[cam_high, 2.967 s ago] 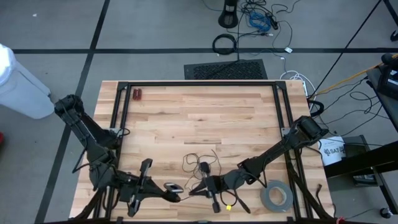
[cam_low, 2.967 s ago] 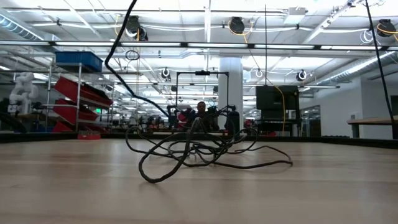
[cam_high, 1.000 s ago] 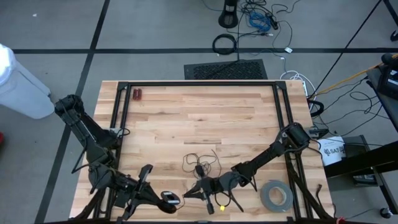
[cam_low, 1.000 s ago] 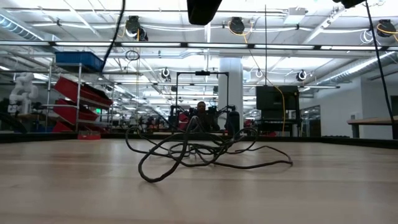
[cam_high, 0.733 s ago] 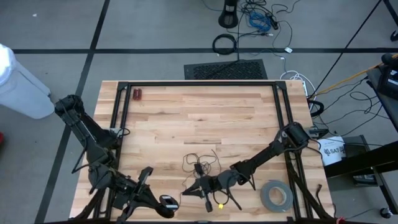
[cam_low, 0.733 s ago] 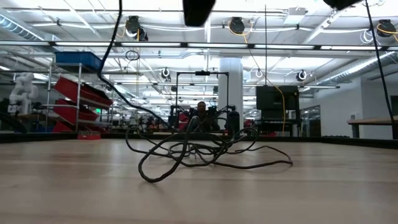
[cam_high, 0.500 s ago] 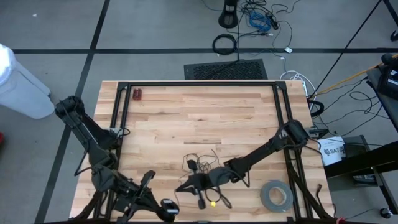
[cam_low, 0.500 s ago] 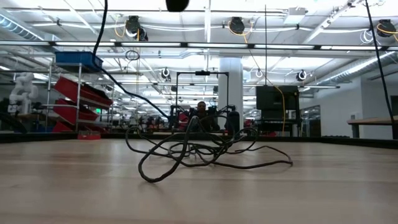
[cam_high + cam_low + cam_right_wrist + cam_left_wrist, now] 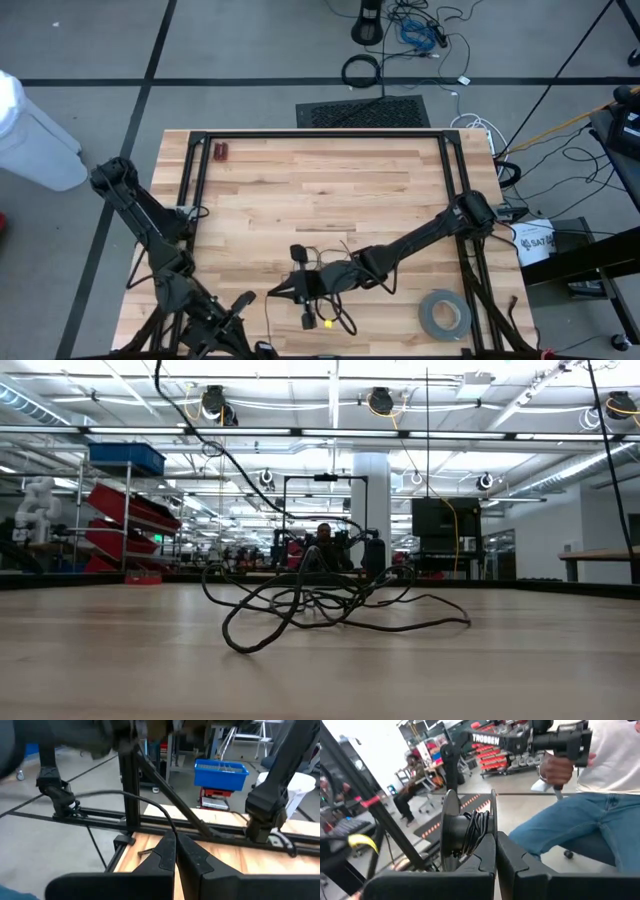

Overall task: Coil cords
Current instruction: Coil the black wire on the spool

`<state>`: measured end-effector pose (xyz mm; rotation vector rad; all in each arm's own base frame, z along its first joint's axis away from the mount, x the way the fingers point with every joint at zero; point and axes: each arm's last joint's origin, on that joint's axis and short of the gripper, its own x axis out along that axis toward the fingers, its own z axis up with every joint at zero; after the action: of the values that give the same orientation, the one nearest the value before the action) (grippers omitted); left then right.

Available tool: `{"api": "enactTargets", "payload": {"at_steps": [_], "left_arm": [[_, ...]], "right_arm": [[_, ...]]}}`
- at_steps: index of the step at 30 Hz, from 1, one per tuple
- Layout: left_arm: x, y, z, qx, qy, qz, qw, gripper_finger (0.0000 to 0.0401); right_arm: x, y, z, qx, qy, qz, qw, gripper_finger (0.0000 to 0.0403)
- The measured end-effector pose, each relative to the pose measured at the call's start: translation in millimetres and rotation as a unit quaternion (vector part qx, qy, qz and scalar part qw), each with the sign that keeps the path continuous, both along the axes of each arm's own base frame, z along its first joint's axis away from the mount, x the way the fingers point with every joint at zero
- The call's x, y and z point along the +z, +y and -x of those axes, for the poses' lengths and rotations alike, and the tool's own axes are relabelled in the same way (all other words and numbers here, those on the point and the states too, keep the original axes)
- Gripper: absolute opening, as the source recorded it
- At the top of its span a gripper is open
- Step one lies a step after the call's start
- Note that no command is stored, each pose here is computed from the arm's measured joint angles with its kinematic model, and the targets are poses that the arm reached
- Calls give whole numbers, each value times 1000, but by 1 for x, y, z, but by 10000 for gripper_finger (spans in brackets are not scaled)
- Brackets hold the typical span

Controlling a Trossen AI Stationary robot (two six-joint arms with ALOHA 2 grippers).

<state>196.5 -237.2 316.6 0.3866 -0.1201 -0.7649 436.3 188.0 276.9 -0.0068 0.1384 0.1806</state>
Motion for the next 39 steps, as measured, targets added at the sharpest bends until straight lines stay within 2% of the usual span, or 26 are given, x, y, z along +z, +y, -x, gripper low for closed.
{"api": "enactTargets", "payload": {"at_steps": [11,17,39], "left_arm": [[-12,-2,-2,2,86,20,996,0],[-17,0,-2,38,112,14,993,0],[-14,21,-26,69,100,29,992,0]], "right_arm": [[39,26,9,-22,10,59,998,0],[57,41,16,-9,5,68,998,0],[59,42,18,-40,3,75,996,0]]}}
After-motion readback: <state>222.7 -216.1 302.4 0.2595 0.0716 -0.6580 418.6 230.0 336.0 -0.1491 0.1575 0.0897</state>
